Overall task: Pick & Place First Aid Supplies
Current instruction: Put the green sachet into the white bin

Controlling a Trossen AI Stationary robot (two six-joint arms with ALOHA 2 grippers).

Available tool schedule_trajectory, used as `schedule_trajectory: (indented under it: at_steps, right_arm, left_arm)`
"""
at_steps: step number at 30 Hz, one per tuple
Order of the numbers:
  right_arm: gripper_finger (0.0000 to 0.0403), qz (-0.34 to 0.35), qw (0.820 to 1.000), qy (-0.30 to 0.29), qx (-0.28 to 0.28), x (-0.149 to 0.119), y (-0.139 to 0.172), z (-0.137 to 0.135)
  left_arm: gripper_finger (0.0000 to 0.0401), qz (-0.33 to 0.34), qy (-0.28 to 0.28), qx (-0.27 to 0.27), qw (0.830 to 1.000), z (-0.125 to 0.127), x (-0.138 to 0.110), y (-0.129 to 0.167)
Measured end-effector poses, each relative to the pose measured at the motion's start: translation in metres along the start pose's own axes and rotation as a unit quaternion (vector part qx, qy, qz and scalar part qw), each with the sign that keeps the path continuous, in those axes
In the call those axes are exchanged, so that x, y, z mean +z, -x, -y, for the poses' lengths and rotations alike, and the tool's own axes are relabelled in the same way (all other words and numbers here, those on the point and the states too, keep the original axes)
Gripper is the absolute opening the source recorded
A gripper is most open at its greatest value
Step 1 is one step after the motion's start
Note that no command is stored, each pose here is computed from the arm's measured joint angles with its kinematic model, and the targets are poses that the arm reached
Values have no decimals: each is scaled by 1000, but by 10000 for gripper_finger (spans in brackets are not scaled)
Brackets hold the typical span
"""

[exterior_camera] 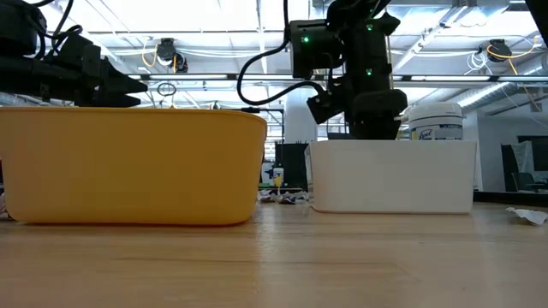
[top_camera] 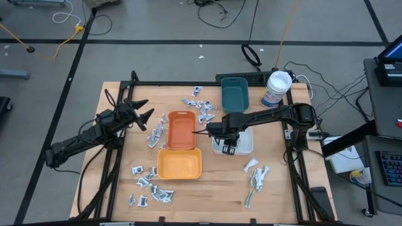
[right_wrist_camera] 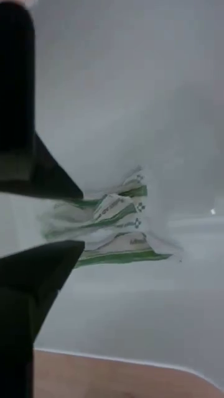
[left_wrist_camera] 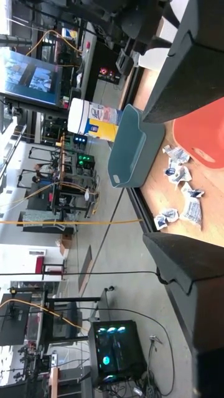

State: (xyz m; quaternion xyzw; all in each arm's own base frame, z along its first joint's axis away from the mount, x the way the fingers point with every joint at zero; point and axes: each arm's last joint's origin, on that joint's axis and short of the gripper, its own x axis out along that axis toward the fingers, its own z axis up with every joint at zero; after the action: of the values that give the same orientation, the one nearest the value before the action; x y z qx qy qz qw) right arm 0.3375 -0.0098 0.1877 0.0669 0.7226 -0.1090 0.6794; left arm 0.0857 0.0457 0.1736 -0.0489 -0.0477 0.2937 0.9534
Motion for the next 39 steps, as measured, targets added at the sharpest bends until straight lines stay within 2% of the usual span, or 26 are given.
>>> schedule_trajectory:
  at_steps: [5, 9, 18, 24, 30, 39]
  right_arm:
    - [195, 5, 1000, 4, 1, 1, 3, 0]
    - [220, 33, 999, 4, 8, -4, 19, 2]
    - [214, 82, 996, 9, 21, -22, 55, 3]
    - [213, 96, 995, 12, 26, -29, 63, -6]
    - [212, 96, 990, 99, 25, -50, 69, -39]
    - [212, 89, 973, 214, 25, -115, 70, -78]
  left_arm:
    - [308, 0, 0, 0, 1000, 0, 0, 0]
    - [308, 0, 0, 0, 1000, 0, 0, 0]
    - [308, 0, -1, 0, 1000, 0, 0, 0]
    - [308, 0, -1, 0, 1000, 0, 0, 0]
    - [308, 0, -1, 0, 1000, 0, 0, 0]
    - [308, 0, -1, 0, 1000, 0, 0, 0]
